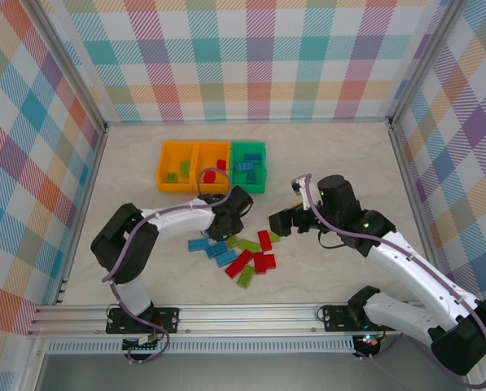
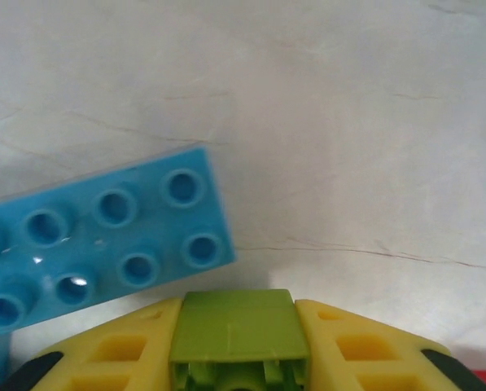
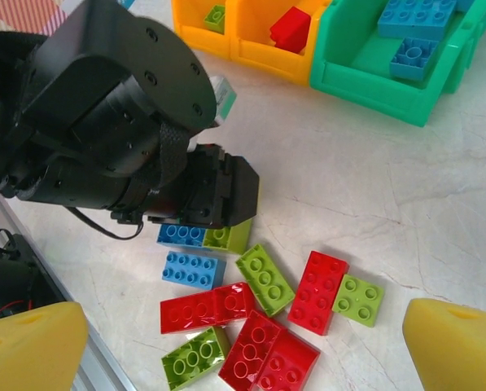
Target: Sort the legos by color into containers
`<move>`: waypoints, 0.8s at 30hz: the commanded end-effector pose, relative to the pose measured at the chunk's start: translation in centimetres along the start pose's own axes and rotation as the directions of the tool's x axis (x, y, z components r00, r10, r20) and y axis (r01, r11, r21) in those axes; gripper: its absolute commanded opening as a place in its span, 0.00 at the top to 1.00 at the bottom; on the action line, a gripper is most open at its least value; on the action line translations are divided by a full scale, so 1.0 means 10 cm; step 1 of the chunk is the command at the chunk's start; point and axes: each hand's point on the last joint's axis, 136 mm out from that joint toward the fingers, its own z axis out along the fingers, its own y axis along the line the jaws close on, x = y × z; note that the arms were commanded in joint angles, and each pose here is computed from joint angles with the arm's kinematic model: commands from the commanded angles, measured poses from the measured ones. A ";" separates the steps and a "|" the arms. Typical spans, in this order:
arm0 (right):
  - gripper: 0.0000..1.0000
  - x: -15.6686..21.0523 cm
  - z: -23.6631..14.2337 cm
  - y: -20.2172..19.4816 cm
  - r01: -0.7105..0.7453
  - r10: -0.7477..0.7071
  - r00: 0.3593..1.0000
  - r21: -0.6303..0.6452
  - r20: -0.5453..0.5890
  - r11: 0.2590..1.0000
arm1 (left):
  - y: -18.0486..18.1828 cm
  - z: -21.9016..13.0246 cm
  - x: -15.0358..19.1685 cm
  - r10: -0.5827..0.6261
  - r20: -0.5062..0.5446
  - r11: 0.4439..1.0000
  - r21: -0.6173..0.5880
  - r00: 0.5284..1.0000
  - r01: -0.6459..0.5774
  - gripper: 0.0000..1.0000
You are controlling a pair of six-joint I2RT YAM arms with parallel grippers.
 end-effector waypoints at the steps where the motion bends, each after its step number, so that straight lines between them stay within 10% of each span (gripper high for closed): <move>1: 0.00 -0.06 -0.06 0.15 0.035 -0.035 0.999 -0.071 0.005 0.997 | -0.25 -0.27 -0.17 0.030 0.044 0.995 0.098 0.999 -0.035 0.69; 13: 0.00 0.20 0.23 -0.01 0.009 -0.012 0.990 -0.021 -0.138 1.000 | 0.03 -1.28 -1.66 0.022 0.453 1.000 -0.009 0.891 -0.021 0.71; 24: 0.00 0.29 0.45 0.04 0.000 -0.006 0.977 -0.026 -0.215 1.000 | 0.57 -0.96 -2.81 -0.062 0.496 0.982 -0.127 0.866 0.143 0.68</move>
